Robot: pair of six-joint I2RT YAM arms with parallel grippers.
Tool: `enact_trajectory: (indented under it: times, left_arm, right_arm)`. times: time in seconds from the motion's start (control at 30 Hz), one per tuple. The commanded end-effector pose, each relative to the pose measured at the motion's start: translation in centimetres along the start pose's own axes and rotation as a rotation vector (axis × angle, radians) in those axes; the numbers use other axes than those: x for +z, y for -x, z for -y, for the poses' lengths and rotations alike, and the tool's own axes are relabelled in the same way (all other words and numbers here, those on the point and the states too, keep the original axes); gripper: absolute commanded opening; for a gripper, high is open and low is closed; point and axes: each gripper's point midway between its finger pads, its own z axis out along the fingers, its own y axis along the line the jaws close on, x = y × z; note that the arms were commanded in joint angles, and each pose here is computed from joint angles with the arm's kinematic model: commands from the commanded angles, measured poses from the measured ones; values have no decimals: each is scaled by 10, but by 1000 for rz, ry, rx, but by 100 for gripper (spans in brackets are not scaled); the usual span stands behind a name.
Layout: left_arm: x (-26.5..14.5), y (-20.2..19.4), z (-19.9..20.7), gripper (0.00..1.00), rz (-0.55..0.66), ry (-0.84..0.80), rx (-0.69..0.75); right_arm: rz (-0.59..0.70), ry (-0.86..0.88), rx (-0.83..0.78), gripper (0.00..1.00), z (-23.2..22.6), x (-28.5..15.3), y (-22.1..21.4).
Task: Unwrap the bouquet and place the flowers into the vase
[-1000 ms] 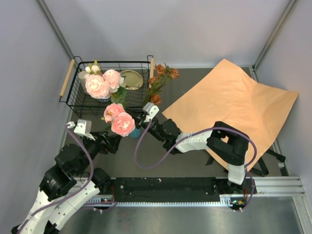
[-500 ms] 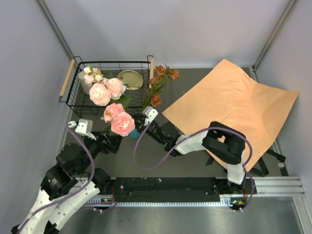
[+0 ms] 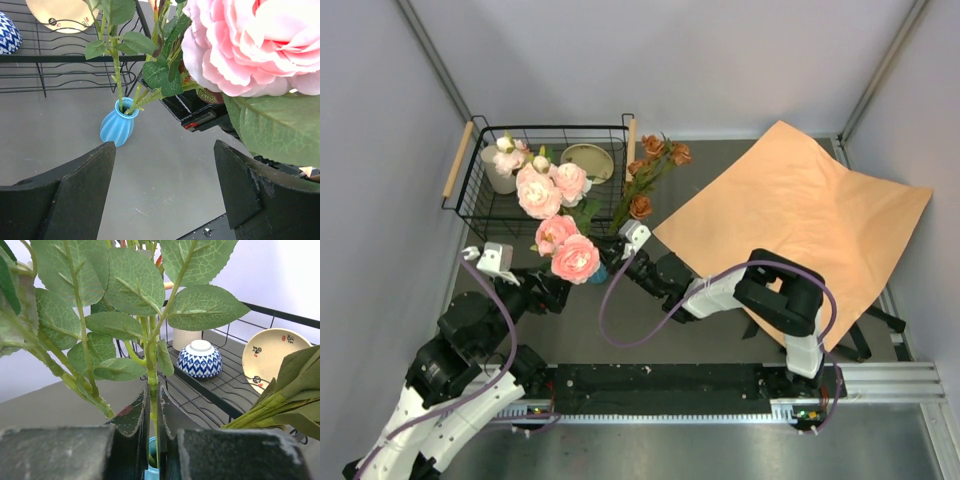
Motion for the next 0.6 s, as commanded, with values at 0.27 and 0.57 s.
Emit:
enact_trajectory:
  times: [0.27, 0.57]
  left_arm:
    - [6, 6, 9, 85, 26, -38, -5]
    - [8, 2, 11, 87, 11, -51, 5]
  right_arm:
    - [193, -81, 47, 10, 18, 0, 35]
    - [204, -119, 7, 23, 25, 7, 35]
